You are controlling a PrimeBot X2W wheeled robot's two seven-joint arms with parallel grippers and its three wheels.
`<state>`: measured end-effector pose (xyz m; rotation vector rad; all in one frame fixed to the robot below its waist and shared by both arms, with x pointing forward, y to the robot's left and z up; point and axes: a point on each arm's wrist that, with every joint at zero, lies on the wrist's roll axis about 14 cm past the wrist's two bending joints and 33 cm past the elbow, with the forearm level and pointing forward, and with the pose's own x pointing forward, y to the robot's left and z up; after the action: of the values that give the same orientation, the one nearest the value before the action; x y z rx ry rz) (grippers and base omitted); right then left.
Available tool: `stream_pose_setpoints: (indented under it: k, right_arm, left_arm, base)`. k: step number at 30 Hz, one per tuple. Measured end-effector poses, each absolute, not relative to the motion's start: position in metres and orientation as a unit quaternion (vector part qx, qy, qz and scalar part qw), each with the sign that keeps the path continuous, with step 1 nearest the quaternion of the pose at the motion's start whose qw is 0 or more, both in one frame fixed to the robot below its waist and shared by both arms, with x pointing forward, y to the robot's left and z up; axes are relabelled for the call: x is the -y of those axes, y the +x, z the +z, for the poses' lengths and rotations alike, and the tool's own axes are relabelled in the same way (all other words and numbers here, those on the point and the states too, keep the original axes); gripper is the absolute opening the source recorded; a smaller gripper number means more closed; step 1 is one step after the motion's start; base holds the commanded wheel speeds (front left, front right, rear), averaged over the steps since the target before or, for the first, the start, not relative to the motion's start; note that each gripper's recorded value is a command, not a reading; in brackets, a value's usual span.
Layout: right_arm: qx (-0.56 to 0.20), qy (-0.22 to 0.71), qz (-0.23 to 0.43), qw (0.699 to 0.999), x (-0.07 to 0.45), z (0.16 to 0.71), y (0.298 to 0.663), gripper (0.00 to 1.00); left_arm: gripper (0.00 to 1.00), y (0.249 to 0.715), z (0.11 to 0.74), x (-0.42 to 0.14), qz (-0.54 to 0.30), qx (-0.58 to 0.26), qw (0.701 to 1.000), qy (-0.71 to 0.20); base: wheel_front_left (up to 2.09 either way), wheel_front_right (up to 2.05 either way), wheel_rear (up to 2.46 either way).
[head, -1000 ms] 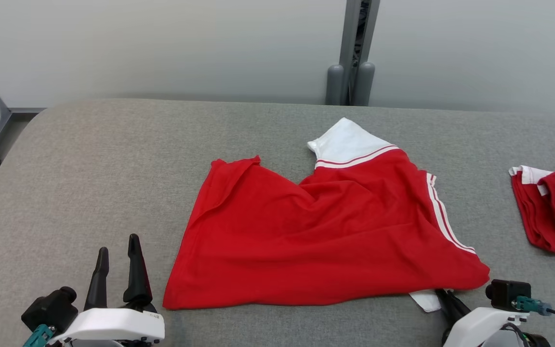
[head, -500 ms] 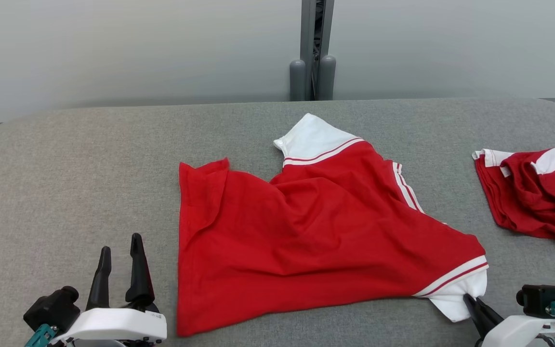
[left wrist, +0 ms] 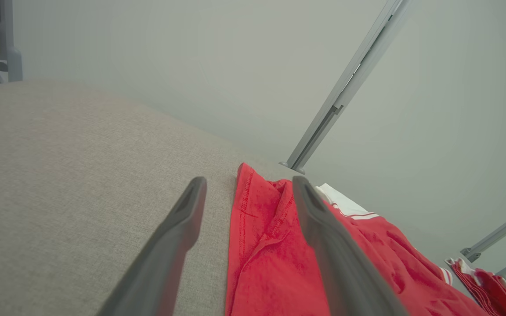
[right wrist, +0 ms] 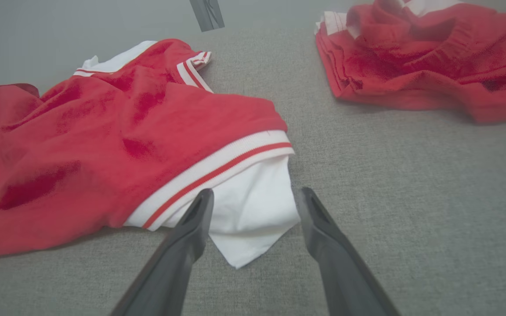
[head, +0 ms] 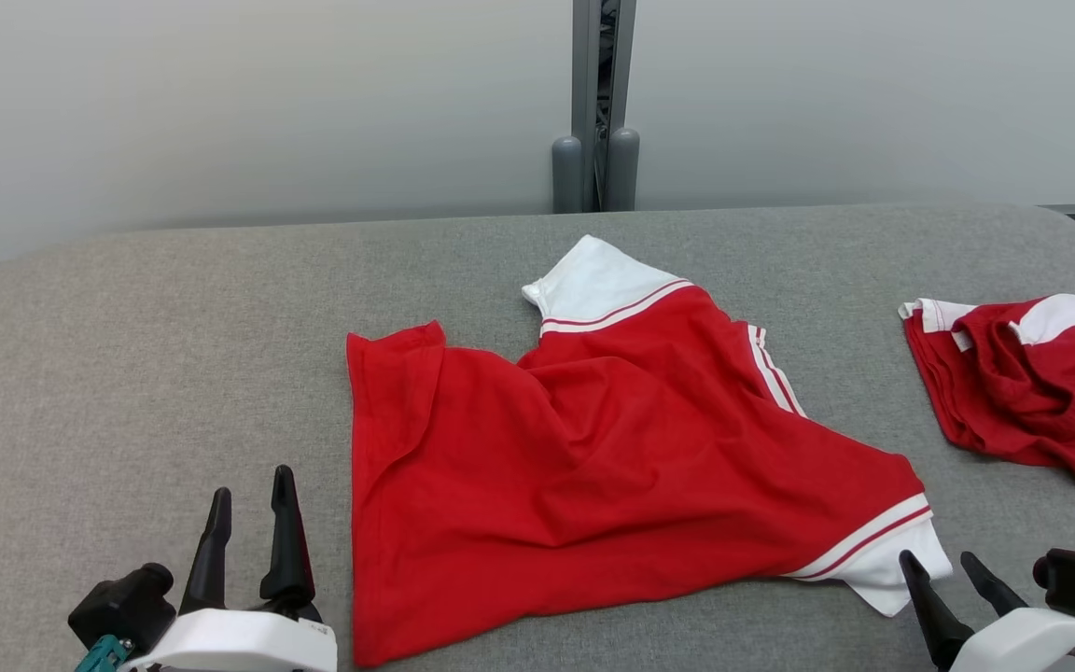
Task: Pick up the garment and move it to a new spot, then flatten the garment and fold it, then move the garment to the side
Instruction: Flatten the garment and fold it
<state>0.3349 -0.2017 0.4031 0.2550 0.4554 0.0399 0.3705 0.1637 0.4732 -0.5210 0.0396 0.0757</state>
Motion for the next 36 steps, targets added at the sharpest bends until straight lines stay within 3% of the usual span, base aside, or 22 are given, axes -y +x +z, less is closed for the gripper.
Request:
stream_pose_setpoints:
  k: [13,23,36]
  right_arm:
    - [-0.093,0.103,-0.008,0.990,0.228,0.478,0.341,1.00]
    - [0.012,0.076,-0.002,0.997,0.220,0.538,0.343,1.00]
    - [0.036,0.081,0.000,0.996,0.208,0.539,0.335,1.00]
  left_arm:
    - [1.00,0.356,0.482,-0.154,0.009,-0.018,0.974,-0.227]
    - [1.00,0.346,0.498,-0.155,0.003,-0.006,0.979,-0.204]
    - [1.00,0.328,0.493,-0.159,0.012,-0.014,0.981,-0.191]
  base:
    - [0.00,0.00,0.00]
    - [0.00,0.00,0.00]
    - [0.00,0.00,0.00]
